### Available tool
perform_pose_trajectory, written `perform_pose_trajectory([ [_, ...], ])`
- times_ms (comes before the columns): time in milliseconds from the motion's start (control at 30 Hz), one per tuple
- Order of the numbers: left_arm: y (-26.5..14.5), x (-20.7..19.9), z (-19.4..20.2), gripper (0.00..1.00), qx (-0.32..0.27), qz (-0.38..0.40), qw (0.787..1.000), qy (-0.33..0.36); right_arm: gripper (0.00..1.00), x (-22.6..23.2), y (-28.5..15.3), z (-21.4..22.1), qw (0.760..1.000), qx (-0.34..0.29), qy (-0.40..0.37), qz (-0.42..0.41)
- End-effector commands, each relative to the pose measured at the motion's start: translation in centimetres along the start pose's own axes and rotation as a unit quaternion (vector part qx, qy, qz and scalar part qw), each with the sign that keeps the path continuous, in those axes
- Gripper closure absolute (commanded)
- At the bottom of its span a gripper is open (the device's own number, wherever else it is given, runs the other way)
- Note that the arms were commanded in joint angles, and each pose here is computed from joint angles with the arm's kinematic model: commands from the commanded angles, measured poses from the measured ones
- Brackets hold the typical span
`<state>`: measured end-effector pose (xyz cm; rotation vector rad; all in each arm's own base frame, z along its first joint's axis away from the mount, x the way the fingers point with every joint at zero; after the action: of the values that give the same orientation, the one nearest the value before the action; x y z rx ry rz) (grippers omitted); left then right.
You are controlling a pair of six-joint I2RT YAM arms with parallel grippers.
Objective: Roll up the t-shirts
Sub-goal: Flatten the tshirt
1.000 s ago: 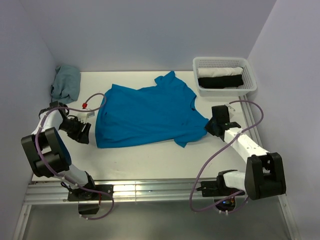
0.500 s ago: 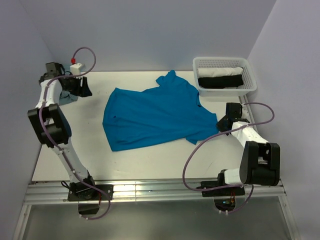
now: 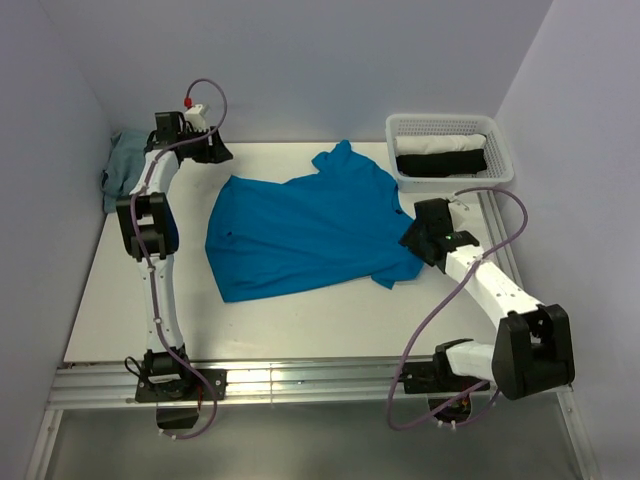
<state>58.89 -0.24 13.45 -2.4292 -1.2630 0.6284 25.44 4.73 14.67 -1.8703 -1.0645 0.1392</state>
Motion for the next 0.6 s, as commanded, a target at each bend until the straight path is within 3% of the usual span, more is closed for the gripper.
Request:
perform_pose_trajectory([
  [0, -0.2, -0.5, -1.9, 0.37, -0.033, 0.013, 0.999, -0.035, 0.39, 1.8, -1.9, -0.9, 0.999, -0.031, 0.011, -0.017],
  [300, -0.7, -2.2, 0.5, 0.39, 0.030, 0.001, 0.995, -0.098, 0.39, 2.4, -1.7, -0.6, 0.999, -0.026, 0.002, -0.021],
  [567, -0.5, -3.3, 0.5, 0.38, 0.035, 0.024, 0.989, -0.140, 0.39, 1.9, -1.3, 0.0, 1.000, -0.023, 0.003, -0.019],
])
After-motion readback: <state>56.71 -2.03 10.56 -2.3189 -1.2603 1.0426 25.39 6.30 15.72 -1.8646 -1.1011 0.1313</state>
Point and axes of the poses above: each gripper's point midway between its finger pads, its own y axis out along the fingers, its own x axis along the line the jaws close on, z = x × y, the point moved 8 cm from there along -y, back along the fingers, and after that the axes turned 6 degrees about y, right-handed, at the moved point
